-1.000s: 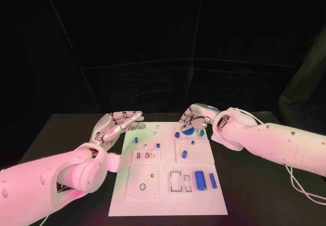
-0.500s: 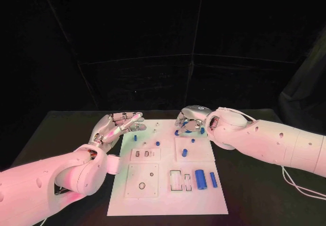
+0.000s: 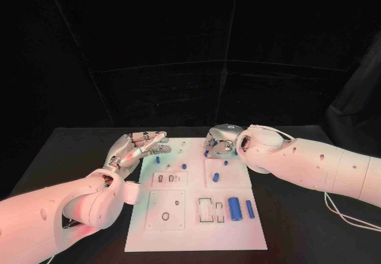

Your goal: Assemble the parts on the task board

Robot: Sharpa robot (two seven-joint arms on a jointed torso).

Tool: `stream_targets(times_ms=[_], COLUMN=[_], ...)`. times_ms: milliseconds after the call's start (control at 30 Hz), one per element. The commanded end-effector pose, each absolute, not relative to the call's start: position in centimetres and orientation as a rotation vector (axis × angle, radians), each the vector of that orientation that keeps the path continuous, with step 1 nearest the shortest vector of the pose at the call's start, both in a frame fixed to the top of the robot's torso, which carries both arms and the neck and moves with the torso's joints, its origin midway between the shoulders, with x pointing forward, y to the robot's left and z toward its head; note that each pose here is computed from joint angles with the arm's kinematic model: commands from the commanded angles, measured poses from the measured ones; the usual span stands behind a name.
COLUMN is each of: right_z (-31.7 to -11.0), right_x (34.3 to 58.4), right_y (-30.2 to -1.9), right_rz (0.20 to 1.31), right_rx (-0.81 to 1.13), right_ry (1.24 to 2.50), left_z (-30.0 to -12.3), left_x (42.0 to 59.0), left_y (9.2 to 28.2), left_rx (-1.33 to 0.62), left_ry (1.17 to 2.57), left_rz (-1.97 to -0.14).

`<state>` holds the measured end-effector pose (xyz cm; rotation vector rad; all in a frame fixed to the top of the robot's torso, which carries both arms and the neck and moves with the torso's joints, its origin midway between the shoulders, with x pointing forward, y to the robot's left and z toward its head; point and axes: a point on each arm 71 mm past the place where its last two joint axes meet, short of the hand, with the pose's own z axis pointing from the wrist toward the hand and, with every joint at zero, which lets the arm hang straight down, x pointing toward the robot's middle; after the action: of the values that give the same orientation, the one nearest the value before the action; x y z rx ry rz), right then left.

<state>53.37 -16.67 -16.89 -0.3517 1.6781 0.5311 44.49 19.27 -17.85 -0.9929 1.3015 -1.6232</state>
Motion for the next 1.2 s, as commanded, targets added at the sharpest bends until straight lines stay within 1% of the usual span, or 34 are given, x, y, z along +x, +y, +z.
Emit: stream_targets(times_ms=[33, 500, 700, 967, 1200], right_z=[-17.0, -17.2, -17.1, -16.4, -15.1], right_x=[53.5, 53.6, 53.6, 53.6, 53.0], right_y=[-16.6, -16.3, -16.2, -16.1, -15.6], right_rz=[0.505, 0.499, 0.507, 0.535, 0.592], right_rx=[-0.374, -0.388, -0.39, -0.368, -0.315], right_ry=[1.703, 1.722, 1.707, 1.62, 1.506], left_z=[-17.7, -17.8, -17.8, -17.9, -17.9], left_x=[44.4, 44.5, 44.5, 44.6, 44.6], left_y=[19.0, 19.1, 19.1, 19.1, 19.2], left_rx=[-0.995, -0.999, -1.001, -1.003, -1.005], left_ry=[1.315, 1.326, 1.33, 1.334, 1.338], left_rz=[-1.648, -1.647, -1.645, -1.645, -1.645])
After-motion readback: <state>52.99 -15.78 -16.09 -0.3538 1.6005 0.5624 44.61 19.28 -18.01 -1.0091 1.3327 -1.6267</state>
